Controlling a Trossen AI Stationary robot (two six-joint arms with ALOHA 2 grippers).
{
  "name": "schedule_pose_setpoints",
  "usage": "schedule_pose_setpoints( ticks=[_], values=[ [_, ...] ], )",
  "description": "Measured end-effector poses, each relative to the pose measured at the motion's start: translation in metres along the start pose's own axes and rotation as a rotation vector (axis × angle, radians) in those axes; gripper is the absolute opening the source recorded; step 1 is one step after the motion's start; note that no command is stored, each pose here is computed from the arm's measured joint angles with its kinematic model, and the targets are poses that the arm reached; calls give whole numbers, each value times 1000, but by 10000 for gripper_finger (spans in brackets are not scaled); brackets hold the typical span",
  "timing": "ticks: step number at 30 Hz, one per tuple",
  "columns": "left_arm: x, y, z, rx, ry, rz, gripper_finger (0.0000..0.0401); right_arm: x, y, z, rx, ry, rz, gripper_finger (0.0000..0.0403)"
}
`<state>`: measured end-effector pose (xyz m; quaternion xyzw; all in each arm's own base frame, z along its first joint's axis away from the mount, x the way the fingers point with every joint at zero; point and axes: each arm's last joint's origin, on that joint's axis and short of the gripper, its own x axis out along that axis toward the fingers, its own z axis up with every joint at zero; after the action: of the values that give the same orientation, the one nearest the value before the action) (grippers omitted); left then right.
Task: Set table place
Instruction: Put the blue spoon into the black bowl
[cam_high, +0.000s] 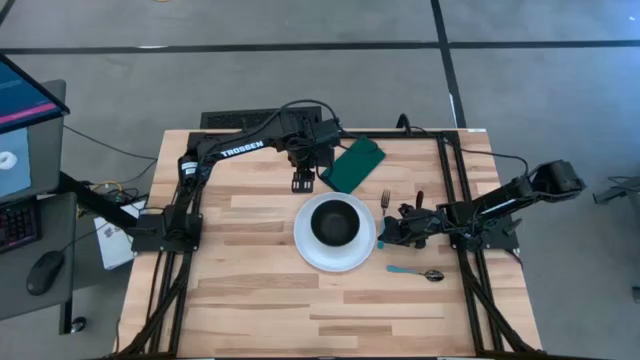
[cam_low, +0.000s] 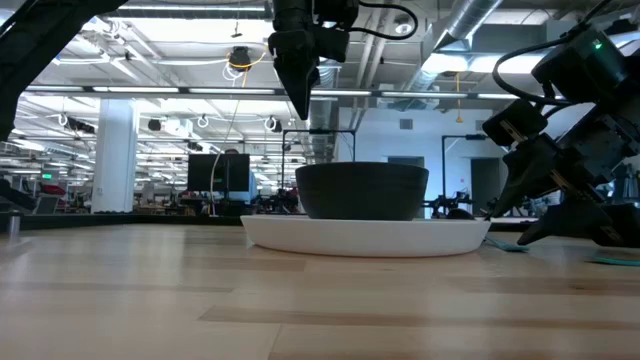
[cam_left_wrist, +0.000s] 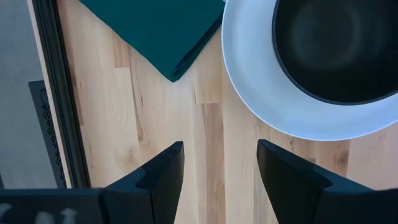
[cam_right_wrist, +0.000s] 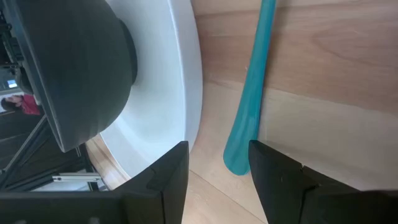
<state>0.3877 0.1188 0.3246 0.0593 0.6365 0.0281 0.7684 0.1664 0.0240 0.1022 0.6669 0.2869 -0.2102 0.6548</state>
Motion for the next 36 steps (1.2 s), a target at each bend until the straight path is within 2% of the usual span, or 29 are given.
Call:
schedule_pose_setpoints(
  ticks=[36],
  values=[
    [0, 0, 0, 0, 0, 0, 194, 0, 3, 1, -1, -52, 26, 185]
  ],
)
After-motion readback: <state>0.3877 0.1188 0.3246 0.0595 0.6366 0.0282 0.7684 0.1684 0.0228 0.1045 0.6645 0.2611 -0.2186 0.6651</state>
